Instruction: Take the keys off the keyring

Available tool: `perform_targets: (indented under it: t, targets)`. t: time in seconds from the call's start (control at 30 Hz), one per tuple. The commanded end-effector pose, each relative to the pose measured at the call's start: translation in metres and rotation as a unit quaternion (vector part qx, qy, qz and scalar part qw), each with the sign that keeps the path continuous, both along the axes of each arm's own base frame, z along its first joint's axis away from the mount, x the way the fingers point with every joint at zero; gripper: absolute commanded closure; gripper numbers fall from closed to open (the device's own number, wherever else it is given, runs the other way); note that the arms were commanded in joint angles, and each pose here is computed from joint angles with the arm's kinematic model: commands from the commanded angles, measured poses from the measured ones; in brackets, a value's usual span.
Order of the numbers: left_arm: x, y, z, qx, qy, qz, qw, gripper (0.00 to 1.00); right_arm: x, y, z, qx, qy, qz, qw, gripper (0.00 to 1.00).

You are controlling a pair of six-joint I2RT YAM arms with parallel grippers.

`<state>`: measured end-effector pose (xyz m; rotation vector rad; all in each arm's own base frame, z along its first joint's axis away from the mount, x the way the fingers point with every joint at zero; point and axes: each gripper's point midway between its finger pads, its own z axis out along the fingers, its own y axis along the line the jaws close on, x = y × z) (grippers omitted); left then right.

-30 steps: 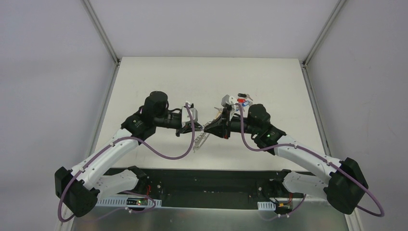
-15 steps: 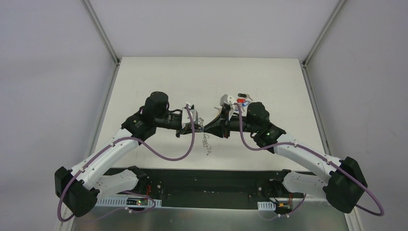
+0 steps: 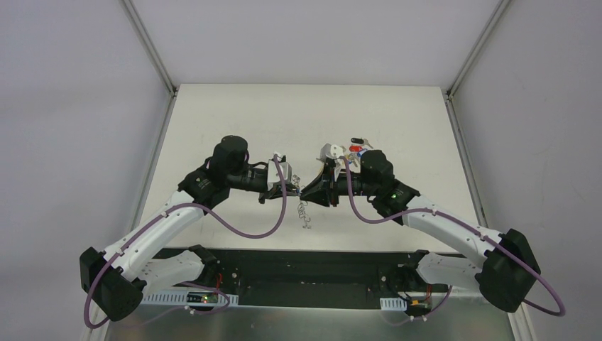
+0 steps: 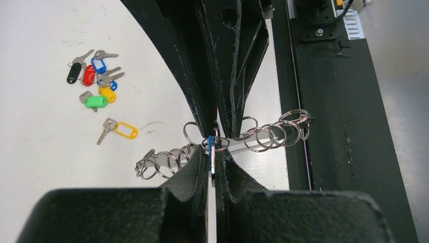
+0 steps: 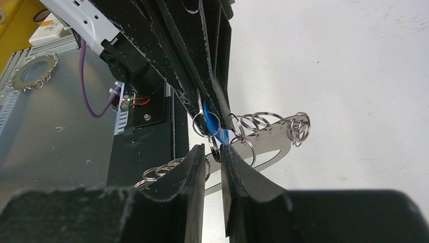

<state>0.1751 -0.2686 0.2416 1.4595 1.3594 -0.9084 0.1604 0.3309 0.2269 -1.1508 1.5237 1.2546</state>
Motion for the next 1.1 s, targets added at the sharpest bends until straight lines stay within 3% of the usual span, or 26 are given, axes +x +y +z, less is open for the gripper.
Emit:
perform_targets:
  t: [0.0, 0.1, 0.27, 1.07]
  targets:
    - [-0.01, -0.008, 0.033, -0.04, -0.037, -0.039, 0.998, 1.0, -0.005, 0.006, 0.023, 0.025, -0.031, 0.026, 0.999, 0.76]
    - [-0.011, -0.009, 0.032, -0.039, -0.032, -0.044, 0.998, 1.0, -0.005, 0.009, 0.026, 0.029, -0.029, 0.031, 0.999, 0.78]
    - [-0.012, -0.008, 0.033, -0.041, -0.034, -0.043, 0.998, 1.0, -0.006, 0.01, 0.023, 0.027, -0.028, 0.031, 0.999, 1.0]
    - [-0.008, -0.004, 0.033, -0.037, -0.05, -0.028, 0.998, 1.0, -0.029, -0.002, 0.054, 0.047, 0.019, 0.065, 0.997, 1.0]
